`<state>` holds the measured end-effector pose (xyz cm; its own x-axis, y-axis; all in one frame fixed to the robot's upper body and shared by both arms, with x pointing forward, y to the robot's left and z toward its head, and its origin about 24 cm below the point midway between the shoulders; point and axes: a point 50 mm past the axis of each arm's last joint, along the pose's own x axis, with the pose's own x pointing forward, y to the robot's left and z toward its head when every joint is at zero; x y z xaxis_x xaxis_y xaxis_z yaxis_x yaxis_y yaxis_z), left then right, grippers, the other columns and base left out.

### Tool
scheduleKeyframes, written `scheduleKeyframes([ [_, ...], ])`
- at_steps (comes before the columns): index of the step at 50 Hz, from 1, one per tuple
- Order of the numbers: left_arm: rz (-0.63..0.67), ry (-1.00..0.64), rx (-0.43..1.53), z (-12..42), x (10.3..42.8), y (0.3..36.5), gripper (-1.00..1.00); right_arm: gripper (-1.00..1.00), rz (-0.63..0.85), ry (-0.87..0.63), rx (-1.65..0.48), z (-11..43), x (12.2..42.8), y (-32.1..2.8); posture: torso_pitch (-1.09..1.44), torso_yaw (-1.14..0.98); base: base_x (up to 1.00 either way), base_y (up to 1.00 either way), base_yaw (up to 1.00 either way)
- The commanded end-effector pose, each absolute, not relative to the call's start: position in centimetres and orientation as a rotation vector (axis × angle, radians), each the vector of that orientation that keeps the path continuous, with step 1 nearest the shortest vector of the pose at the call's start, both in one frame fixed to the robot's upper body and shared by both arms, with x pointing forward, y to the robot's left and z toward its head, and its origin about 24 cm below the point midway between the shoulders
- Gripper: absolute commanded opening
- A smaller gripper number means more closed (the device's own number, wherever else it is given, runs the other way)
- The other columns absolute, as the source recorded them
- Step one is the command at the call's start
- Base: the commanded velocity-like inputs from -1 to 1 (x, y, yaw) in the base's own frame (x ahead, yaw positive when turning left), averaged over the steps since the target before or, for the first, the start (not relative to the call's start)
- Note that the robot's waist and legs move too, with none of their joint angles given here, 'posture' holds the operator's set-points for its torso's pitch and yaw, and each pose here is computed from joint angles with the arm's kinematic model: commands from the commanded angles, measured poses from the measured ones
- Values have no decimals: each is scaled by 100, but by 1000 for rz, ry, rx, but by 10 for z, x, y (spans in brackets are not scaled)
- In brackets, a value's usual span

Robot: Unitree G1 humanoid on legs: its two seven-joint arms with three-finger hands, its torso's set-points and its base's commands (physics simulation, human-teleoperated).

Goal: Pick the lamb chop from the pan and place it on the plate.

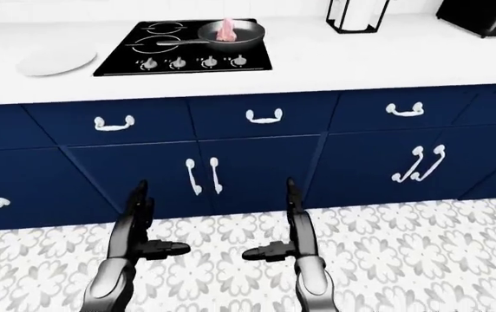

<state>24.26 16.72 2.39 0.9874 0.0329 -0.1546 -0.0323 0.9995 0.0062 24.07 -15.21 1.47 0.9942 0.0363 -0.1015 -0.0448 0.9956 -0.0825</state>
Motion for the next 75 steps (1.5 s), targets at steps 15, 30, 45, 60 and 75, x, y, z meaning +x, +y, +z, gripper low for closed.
scheduleKeyframes([
  [15,41,49,5,41,249,168,100,100,36,8,-81,34,245,-152,0,0,0,22,0],
  [30,23,53,-64,52,256,170,100,100,-80,28,-16,37,253,-170,0,0,0,11,0],
  [45,4,-14,-25,190,347,168,100,100,16,-11,-106,168,326,-188,0,0,0,0,0],
  [60,140,-31,43,316,408,184,100,100,17,-15,-176,307,393,-201,0,0,0,0,0],
  [75,157,-61,87,328,401,188,100,100,25,-39,-217,321,385,-199,0,0,18,0,0],
])
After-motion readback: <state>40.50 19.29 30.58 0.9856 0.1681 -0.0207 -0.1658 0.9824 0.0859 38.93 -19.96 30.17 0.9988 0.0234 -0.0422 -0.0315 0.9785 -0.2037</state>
